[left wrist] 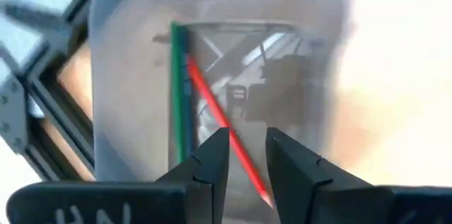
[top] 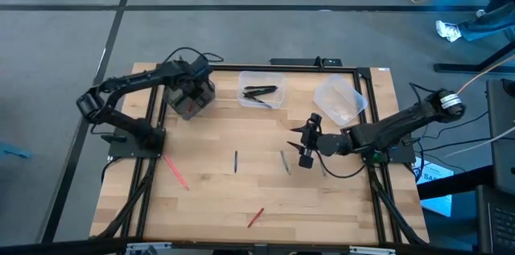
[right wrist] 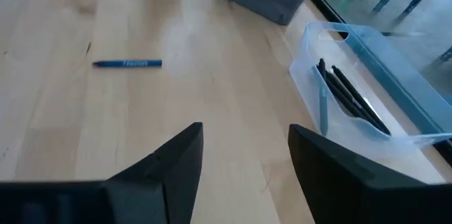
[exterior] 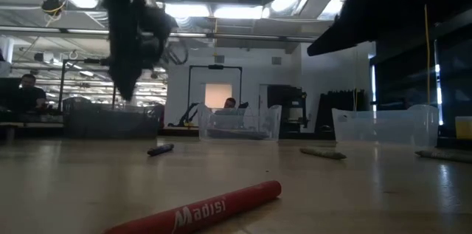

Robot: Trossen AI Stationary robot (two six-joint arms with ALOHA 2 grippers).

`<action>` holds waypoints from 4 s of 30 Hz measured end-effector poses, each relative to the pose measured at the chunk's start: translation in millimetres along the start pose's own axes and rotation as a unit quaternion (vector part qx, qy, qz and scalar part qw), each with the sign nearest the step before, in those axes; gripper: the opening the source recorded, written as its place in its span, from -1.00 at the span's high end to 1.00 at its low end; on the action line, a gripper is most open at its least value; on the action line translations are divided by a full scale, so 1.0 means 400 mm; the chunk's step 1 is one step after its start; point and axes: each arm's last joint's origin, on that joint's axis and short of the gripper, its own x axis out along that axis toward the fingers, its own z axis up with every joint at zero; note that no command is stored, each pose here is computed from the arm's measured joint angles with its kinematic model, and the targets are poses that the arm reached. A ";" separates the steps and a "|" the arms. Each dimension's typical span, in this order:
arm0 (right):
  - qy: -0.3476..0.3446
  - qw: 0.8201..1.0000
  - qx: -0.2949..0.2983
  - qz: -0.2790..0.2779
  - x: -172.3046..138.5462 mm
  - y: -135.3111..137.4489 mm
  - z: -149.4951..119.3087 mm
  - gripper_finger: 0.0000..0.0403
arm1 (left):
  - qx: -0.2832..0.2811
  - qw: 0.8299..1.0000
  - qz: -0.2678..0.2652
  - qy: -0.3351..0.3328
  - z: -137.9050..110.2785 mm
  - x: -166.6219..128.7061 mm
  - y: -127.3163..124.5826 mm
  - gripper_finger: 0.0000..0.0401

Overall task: Sort crayons/erasers/pens/pencils in bins
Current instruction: Put the pink pencil into the black bin

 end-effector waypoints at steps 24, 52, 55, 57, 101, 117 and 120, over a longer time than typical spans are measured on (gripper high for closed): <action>-0.020 1.000 0.023 0.006 0.118 0.049 -0.036 -0.06 | 0.430 0.882 -0.182 0.059 -0.482 -0.192 -0.455 0.36; -0.023 0.999 0.022 -0.015 0.118 0.047 -0.035 -0.06 | 0.586 0.794 -0.088 0.133 -0.598 -0.034 -0.506 0.33; -0.023 0.999 0.022 -0.016 0.118 0.046 -0.035 -0.06 | 0.603 0.780 -0.080 0.144 -0.601 -0.023 -0.511 0.33; -0.023 0.999 0.022 -0.015 0.118 0.046 -0.035 -0.06 | 0.611 0.775 -0.074 0.142 -0.600 -0.018 -0.513 0.33; -0.023 0.999 0.020 -0.013 0.117 0.048 -0.035 -0.06 | 0.441 0.897 -0.011 -0.018 -0.243 -0.073 -0.525 0.98; -0.020 1.000 0.019 -0.010 0.117 0.049 -0.037 -0.06 | 0.198 0.970 0.115 -0.088 -0.030 -0.153 -0.216 0.99; -0.020 1.000 0.019 -0.010 0.117 0.049 -0.037 -0.06 | 0.122 0.980 0.117 -0.108 0.004 -0.155 -0.151 0.98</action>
